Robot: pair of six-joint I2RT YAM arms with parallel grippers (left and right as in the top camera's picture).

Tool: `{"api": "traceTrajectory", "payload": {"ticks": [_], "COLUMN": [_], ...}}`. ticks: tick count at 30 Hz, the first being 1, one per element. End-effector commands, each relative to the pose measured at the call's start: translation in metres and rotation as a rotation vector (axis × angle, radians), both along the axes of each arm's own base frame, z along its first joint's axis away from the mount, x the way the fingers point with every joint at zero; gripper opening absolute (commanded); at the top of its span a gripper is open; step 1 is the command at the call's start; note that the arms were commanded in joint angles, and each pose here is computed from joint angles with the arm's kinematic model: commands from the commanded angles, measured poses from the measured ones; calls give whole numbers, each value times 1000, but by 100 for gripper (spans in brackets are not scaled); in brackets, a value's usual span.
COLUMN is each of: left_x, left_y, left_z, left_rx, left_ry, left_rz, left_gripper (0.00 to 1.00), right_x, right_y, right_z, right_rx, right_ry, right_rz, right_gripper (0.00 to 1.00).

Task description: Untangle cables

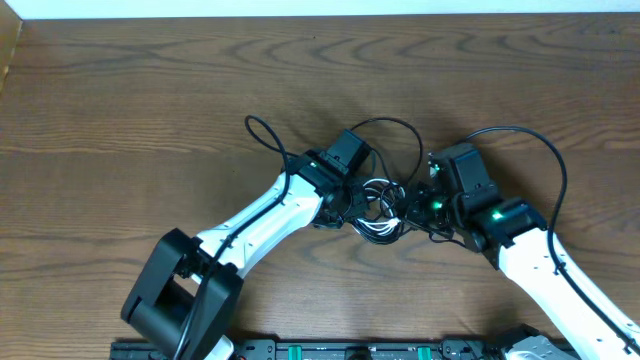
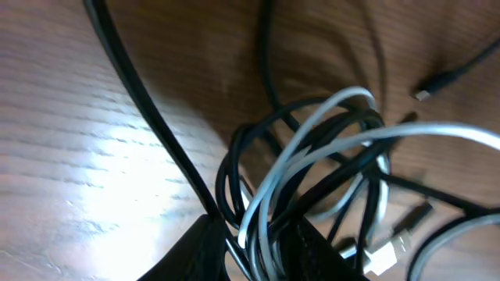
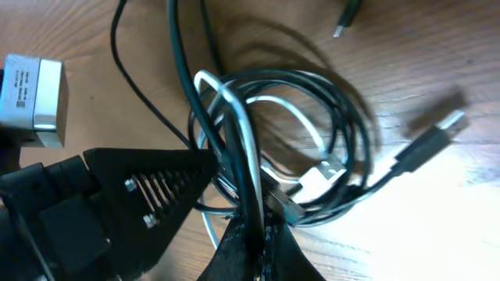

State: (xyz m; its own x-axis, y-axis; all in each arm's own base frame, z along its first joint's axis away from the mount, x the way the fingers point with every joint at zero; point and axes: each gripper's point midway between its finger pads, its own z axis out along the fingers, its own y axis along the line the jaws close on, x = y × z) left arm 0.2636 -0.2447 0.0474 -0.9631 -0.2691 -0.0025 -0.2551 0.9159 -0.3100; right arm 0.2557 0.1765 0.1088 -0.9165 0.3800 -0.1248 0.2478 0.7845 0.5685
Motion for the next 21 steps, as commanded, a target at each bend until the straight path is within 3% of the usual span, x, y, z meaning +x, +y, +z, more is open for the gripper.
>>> {"api": "traceTrajectory", "payload": {"ticks": [1, 8, 11, 21], "left_x": [11, 17, 17, 17], "left_y": [16, 23, 23, 23], "left_z": [-7, -8, -8, -8], "left_rx": [91, 131, 131, 130], "left_ry": [-48, -79, -79, -79], "left_rz": [26, 38, 38, 39], "left_gripper": [29, 29, 29, 29], "right_x": [1, 7, 11, 7], "right_y": [-8, -21, -33, -29], "right_z": [3, 6, 4, 5], "right_rx": [25, 73, 69, 76], "right_ry": [19, 31, 42, 41], "right_rz": [-27, -40, -81, -49], "right_gripper": [1, 2, 13, 34]}}
